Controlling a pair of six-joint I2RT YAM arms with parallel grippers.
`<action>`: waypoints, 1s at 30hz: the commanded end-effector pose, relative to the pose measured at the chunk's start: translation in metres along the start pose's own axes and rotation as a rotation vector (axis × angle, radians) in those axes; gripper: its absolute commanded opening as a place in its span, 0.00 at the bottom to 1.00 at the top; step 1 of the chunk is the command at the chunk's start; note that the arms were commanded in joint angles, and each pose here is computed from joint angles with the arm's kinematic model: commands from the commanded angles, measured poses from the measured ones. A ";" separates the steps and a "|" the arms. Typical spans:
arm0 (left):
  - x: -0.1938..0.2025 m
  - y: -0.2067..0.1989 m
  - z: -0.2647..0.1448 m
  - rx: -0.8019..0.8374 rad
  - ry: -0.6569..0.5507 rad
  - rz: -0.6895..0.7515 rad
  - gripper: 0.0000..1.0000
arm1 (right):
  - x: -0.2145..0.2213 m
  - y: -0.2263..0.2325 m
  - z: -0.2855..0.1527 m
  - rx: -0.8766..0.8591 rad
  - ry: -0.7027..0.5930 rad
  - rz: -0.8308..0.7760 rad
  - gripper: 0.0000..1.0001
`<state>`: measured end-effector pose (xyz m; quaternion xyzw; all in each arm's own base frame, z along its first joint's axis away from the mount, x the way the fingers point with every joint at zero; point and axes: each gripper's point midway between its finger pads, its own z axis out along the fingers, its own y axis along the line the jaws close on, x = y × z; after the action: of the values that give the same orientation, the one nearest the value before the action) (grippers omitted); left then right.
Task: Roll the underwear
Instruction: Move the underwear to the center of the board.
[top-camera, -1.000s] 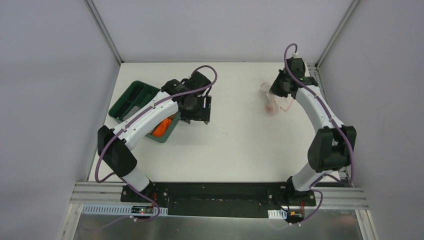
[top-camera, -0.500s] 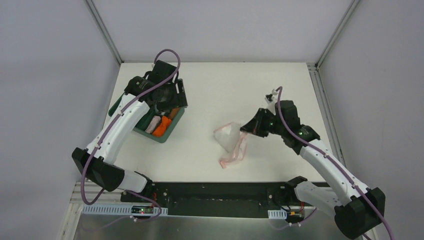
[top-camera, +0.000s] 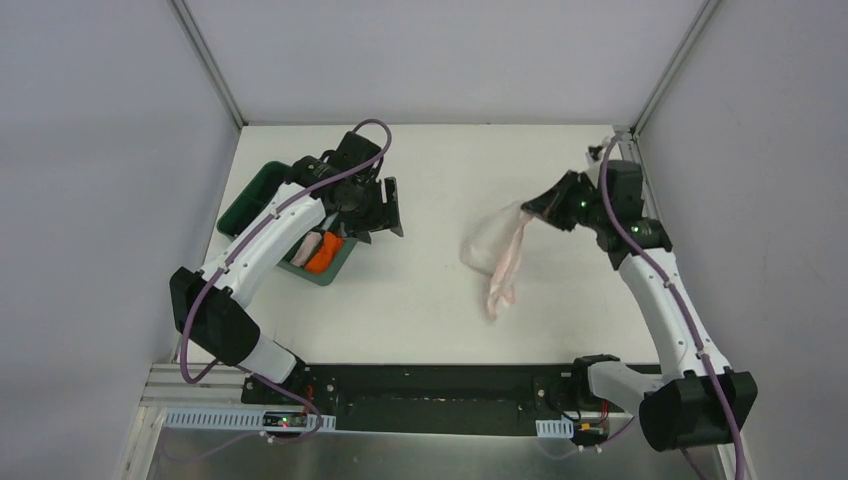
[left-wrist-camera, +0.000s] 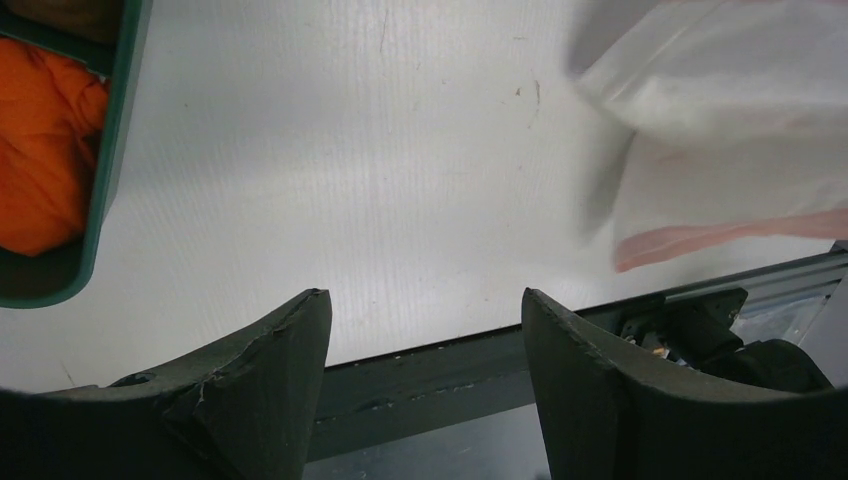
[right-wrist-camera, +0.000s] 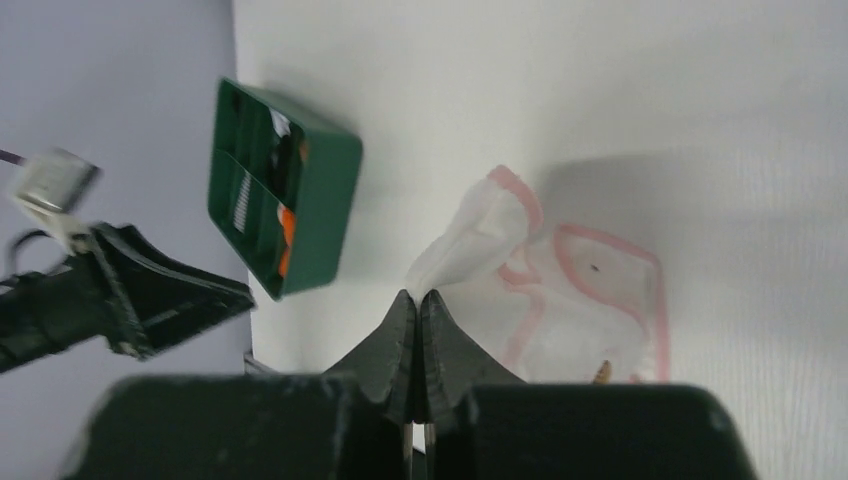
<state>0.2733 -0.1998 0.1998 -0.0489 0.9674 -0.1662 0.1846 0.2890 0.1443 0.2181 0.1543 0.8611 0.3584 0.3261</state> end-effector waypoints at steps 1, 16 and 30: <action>-0.011 -0.007 -0.017 0.037 -0.070 0.008 0.70 | -0.063 0.058 -0.032 -0.095 -0.115 -0.183 0.00; -0.031 0.054 -0.047 -0.102 -0.210 -0.167 0.71 | 0.136 0.097 0.104 -0.203 0.478 -0.202 0.49; 0.037 -0.011 0.045 -0.052 0.116 -0.011 0.67 | 0.049 -0.034 0.045 0.090 0.126 0.065 0.63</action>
<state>0.2647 -0.2009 0.1784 -0.0380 0.9744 -0.1451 0.1673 0.3028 0.2070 0.2014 0.0904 0.8702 0.3793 0.3011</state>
